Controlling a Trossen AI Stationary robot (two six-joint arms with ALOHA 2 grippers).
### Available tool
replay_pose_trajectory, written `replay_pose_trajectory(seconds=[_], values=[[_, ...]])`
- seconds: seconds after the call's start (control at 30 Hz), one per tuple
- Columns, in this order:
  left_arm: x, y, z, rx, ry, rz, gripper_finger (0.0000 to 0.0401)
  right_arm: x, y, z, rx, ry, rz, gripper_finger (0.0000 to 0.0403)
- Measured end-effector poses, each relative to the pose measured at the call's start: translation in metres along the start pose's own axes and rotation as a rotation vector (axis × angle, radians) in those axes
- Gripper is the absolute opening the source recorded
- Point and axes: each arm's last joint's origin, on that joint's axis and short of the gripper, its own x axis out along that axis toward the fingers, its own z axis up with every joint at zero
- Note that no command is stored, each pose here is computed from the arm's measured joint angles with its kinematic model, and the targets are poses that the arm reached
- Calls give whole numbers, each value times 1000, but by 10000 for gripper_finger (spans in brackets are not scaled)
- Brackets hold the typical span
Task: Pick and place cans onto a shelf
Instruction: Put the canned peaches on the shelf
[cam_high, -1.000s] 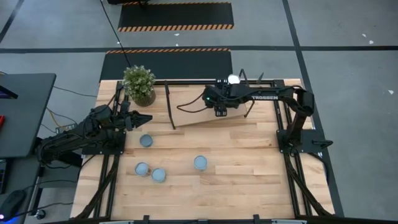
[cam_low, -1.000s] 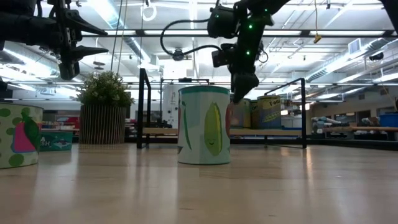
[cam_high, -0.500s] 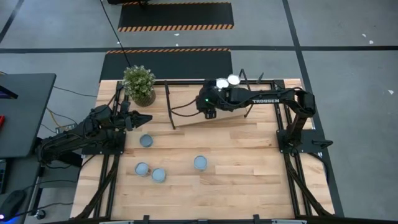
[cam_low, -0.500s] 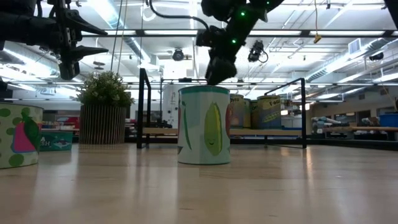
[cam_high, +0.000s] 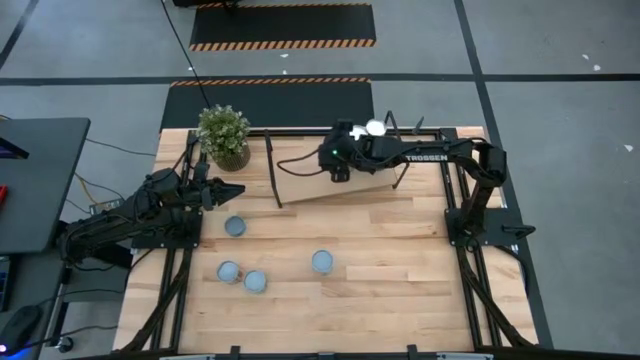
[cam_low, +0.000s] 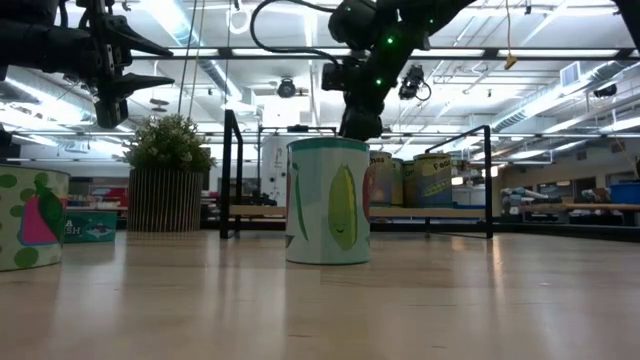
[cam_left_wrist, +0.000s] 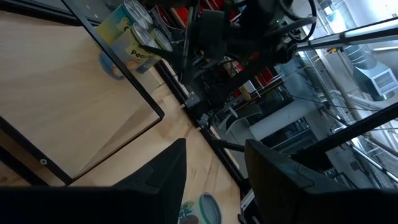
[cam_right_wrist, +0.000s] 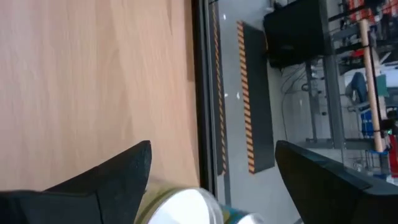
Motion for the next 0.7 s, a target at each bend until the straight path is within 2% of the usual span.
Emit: replay_pose_trajectory(seconds=[0.33,0.53,0.7], values=[[0,0,0,0,0,0,169,-5,10,-9,-44,142,-11,349],[0,0,0,0,0,0,169,-13,22,-16,-12,227,30,349],[0,0,0,0,0,0,169,-25,29,-10,-13,232,50,349]])
